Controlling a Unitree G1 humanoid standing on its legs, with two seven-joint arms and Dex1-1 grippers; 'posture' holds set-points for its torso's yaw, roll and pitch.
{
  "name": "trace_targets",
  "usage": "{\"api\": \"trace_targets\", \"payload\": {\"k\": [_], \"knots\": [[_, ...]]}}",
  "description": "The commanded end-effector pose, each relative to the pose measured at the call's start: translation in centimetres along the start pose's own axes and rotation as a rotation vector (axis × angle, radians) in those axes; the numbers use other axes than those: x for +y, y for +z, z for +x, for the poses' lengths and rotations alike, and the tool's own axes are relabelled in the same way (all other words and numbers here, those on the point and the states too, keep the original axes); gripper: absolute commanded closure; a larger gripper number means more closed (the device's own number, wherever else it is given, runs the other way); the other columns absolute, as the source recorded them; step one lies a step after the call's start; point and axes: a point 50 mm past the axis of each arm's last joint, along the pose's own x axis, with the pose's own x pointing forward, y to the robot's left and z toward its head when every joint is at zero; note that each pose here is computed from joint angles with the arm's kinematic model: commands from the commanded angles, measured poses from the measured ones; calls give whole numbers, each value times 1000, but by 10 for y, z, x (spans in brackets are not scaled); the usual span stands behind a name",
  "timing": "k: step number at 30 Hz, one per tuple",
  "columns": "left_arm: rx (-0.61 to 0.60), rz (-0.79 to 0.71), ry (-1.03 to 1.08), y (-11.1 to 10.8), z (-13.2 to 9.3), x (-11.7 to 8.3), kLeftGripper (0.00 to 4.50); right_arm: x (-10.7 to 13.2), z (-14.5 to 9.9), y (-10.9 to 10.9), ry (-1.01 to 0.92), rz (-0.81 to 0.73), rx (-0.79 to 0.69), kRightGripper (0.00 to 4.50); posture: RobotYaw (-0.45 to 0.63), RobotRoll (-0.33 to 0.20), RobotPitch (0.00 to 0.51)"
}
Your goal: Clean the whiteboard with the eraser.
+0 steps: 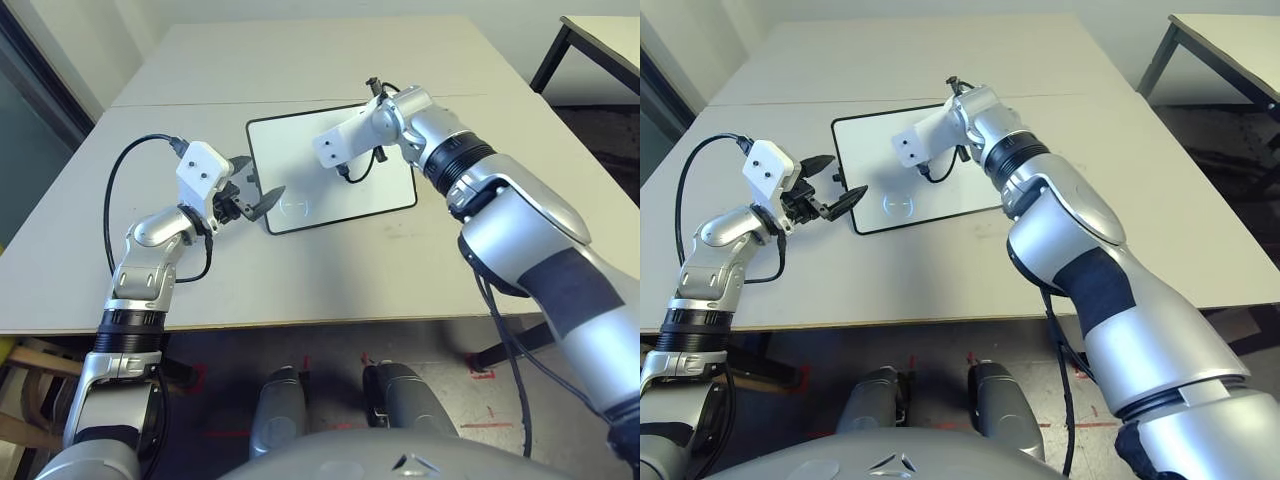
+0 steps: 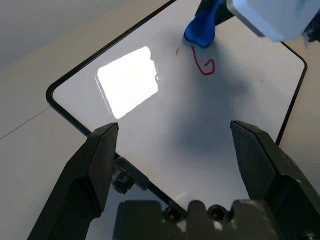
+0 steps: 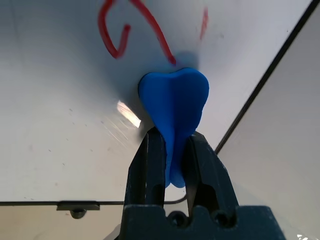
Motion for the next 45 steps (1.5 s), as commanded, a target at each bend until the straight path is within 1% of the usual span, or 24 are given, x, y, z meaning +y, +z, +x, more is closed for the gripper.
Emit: {"api": "trace_targets", "payload": {"k": [1, 9, 16, 23, 31, 36, 43, 45], "knots": [[23, -2, -8, -4, -2, -1, 0, 12, 6, 18, 48, -49, -46, 4138, -9, 0, 45], [22, -3, 2, -4, -3, -1, 0, 22, 10, 33, 76, -93, -87, 4139, -4, 0, 45], [20, -6, 1, -5, -2, -2, 0, 24, 11, 33, 79, -105, -86, 4140, -4, 0, 45], [21, -6, 1, -6, -2, -2, 0, 30, 11, 41, 101, -126, -117, 4141, -5, 0, 45], [25, -5, 4, -7, -2, -1, 0, 33, 10, 44, 113, -131, -131, 4141, -5, 0, 45], [25, -5, 3, -6, -2, -1, 0, 32, 10, 38, 107, -122, -106, 4141, -5, 0, 45], [24, -3, 0, -6, -2, -1, 0, 25, 12, 19, 30, -161, 3, 4141, -8, 0, 46], [23, -4, 0, -5, -2, -1, 0, 23, 12, 13, 14, -150, 27, 4141, -8, 0, 45]]}}
